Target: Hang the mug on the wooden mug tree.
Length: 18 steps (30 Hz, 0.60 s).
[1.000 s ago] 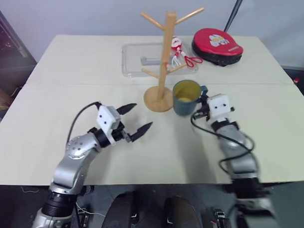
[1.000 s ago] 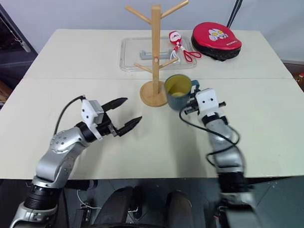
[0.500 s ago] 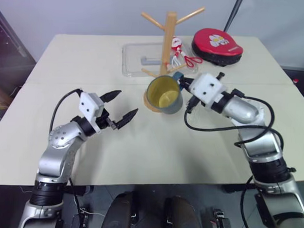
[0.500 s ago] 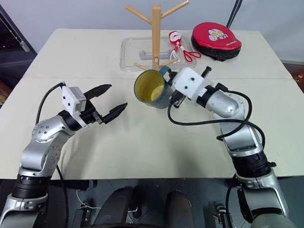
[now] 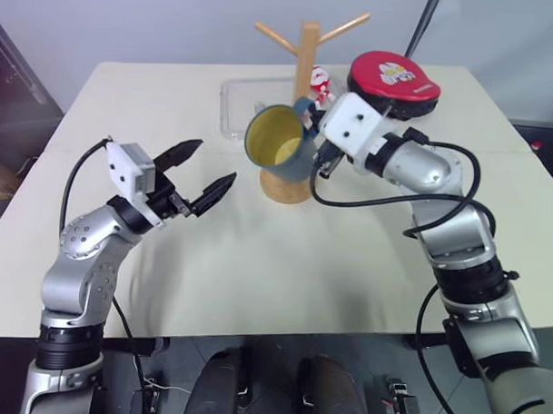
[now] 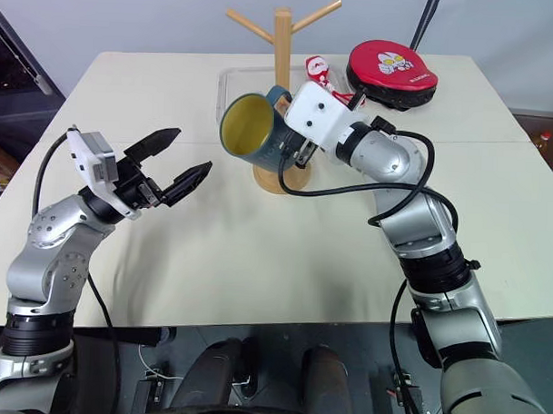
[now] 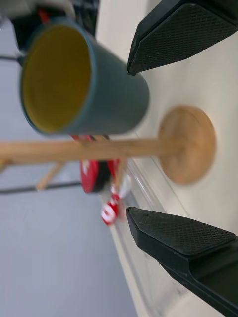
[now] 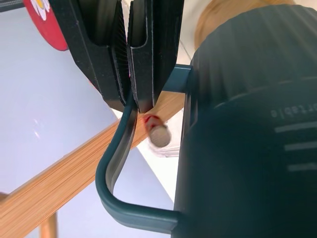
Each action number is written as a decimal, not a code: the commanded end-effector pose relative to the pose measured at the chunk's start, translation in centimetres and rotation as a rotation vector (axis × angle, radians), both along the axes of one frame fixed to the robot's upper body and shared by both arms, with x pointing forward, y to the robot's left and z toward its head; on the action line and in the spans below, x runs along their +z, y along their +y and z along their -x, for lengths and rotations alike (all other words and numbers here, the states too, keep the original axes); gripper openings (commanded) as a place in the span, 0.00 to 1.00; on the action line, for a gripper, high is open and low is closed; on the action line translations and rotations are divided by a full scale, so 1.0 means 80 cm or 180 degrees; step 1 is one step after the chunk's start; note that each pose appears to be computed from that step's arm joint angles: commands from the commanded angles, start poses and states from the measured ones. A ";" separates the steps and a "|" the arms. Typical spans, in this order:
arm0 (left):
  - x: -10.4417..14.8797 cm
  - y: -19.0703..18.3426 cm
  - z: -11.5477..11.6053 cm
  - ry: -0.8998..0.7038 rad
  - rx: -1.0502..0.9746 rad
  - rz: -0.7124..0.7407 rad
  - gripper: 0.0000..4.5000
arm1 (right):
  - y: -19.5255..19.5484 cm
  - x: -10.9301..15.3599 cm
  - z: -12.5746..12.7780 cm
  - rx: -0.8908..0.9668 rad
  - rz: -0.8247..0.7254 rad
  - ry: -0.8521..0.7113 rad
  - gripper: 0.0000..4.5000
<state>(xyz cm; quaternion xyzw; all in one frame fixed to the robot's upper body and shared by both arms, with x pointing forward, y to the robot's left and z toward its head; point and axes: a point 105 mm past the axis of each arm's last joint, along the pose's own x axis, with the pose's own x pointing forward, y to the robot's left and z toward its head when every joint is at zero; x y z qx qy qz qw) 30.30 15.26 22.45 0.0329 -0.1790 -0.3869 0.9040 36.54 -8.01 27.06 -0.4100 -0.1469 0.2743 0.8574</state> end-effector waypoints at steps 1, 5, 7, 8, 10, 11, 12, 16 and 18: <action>0.025 -0.003 0.011 -0.0174 -0.0122 0.0064 1.00 | 0.007 0.017 0.001 -0.0023 0.0021 -0.0114 0.01; 0.029 -0.009 0.015 -0.0158 -0.0214 0.0064 1.00 | 0.008 0.012 -0.006 -0.0111 0.0047 -0.0021 0.01; 0.029 -0.011 0.017 -0.0145 -0.0254 0.0064 1.00 | 0.009 0.009 -0.008 -0.0128 0.0062 0.0030 0.01; 0.030 -0.011 0.018 -0.0141 -0.0266 0.0066 1.00 | 0.010 0.008 -0.009 -0.0136 0.0070 0.0046 0.01; 0.032 -0.012 0.019 -0.0143 -0.0277 0.0076 1.00 | 0.011 0.007 -0.011 -0.0147 0.0073 0.0062 0.01; 0.033 -0.012 0.020 -0.0144 -0.0281 0.0080 1.00 | 0.012 0.007 -0.011 -0.0150 0.0074 0.0068 0.01; 0.034 -0.012 0.020 -0.0147 -0.0283 0.0081 1.00 | 0.012 0.007 -0.012 -0.0153 0.0075 0.0075 0.01; 0.034 -0.013 0.020 -0.0145 -0.0285 0.0085 1.00 | 0.014 0.006 -0.013 -0.0136 0.0076 0.0107 0.07; 0.034 -0.013 0.020 -0.0146 -0.0284 0.0088 1.00 | 0.015 0.007 -0.014 -0.0132 0.0066 0.0099 0.23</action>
